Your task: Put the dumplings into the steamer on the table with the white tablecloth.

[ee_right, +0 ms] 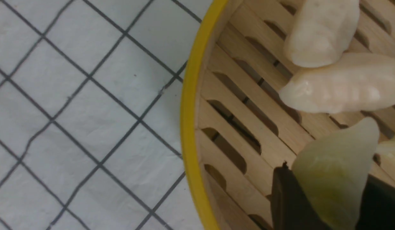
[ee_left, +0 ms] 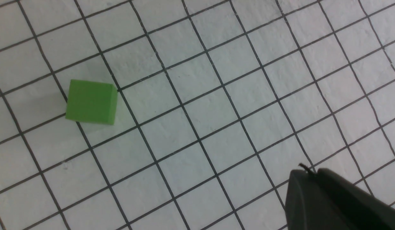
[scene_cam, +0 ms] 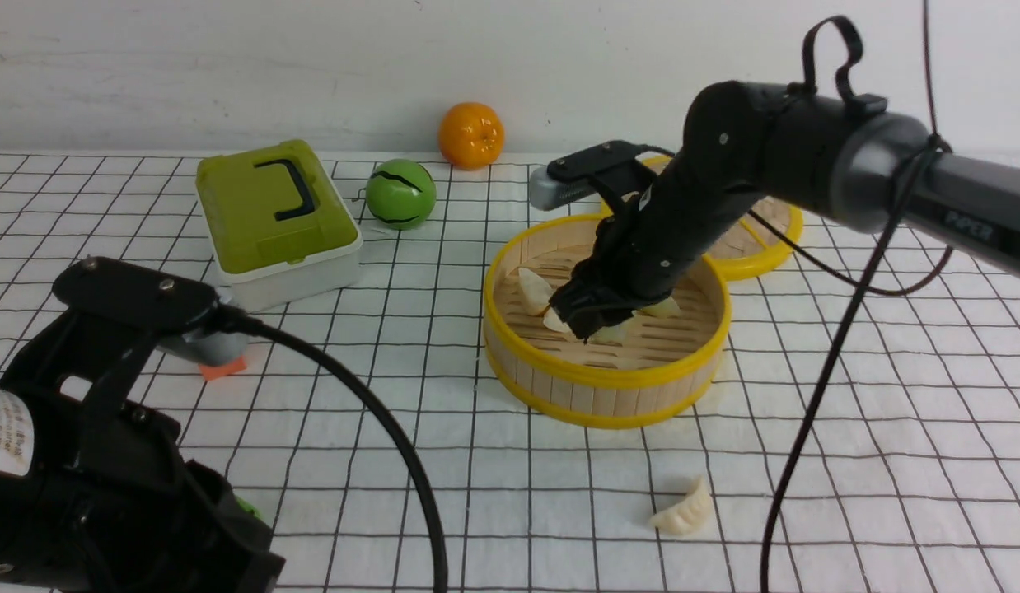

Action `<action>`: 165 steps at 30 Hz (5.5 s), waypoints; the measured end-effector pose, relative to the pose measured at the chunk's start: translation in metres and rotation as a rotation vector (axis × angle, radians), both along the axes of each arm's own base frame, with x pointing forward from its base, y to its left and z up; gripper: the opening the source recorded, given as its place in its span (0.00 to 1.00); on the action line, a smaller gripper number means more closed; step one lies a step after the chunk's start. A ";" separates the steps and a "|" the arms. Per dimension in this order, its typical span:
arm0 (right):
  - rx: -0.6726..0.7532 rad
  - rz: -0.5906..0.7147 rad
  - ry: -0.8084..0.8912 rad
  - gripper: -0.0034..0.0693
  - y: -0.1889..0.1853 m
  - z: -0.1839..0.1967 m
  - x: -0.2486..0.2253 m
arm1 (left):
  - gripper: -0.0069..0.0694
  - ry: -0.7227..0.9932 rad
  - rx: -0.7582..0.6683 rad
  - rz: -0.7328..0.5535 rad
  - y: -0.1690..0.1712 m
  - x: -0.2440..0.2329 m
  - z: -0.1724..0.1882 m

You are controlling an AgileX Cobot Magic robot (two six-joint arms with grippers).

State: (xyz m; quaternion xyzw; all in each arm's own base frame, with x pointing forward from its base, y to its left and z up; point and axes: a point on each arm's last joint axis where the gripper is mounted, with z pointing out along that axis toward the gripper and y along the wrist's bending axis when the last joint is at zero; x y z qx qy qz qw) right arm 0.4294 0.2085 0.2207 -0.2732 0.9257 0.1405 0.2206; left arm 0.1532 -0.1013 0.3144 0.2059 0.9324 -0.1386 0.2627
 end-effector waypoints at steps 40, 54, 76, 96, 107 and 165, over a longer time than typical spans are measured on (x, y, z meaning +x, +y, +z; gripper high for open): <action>-0.200 0.191 0.067 0.73 -0.028 0.013 -0.121 | 0.16 0.023 -0.036 -0.064 -0.005 -0.004 0.000; -0.436 0.803 0.011 0.73 -0.029 -0.032 -0.112 | 0.17 0.017 -0.064 -0.143 -0.010 -0.007 0.002; -0.481 0.936 -0.086 0.32 -0.023 -0.032 -0.099 | 0.18 0.014 -0.062 -0.154 -0.010 -0.007 0.002; -0.296 0.154 -0.220 0.32 -0.025 -0.029 -0.016 | 0.19 0.036 -0.054 -0.160 -0.010 -0.009 0.001; -0.218 -0.090 -0.180 0.63 -0.034 -0.002 -0.012 | 0.21 0.056 -0.045 -0.168 -0.008 -0.012 0.000; 0.544 -0.050 -0.938 0.03 -0.130 0.182 -0.302 | 0.26 -0.533 -0.335 0.093 0.086 -0.132 0.012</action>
